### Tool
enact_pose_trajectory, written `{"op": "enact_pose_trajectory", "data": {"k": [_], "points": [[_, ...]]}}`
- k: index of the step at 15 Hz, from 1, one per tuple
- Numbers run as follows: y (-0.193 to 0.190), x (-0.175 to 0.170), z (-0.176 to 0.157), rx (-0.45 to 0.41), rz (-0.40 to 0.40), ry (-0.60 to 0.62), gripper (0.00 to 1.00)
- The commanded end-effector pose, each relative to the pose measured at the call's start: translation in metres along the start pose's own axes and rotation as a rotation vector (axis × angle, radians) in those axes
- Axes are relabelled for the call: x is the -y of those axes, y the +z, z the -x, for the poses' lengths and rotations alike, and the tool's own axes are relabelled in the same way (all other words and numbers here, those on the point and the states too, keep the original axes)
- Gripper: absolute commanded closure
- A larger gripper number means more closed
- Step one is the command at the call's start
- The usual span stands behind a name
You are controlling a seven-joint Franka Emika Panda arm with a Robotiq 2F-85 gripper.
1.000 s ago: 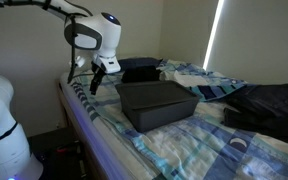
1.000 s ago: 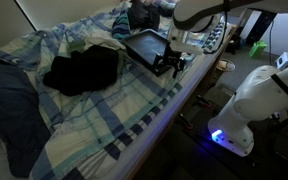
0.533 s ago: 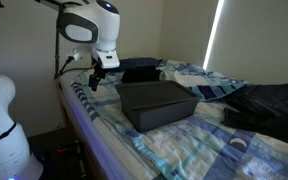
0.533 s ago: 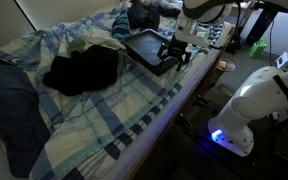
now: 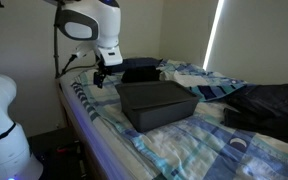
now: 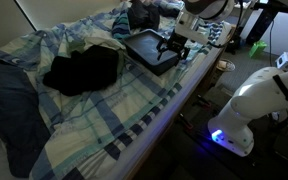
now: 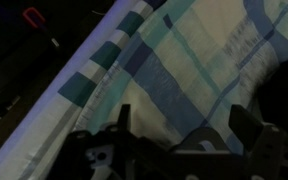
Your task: Remove the lid from the bowl and put it on the bed
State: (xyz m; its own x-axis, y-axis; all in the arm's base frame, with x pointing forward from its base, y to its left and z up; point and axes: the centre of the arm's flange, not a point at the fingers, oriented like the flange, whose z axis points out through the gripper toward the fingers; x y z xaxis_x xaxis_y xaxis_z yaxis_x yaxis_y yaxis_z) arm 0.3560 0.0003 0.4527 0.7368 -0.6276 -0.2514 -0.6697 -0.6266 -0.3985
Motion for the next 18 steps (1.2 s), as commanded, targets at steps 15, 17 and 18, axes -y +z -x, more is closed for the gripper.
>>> {"op": "enact_pose_trajectory", "data": {"k": [15,17,18], "points": [[0.088,-0.011,0.002,-0.147,-0.207,0.363,0.0],[0.087,-0.004,0.003,-0.179,-0.249,0.371,0.0],[0.084,-0.002,0.004,-0.195,-0.269,0.374,0.0]]}}
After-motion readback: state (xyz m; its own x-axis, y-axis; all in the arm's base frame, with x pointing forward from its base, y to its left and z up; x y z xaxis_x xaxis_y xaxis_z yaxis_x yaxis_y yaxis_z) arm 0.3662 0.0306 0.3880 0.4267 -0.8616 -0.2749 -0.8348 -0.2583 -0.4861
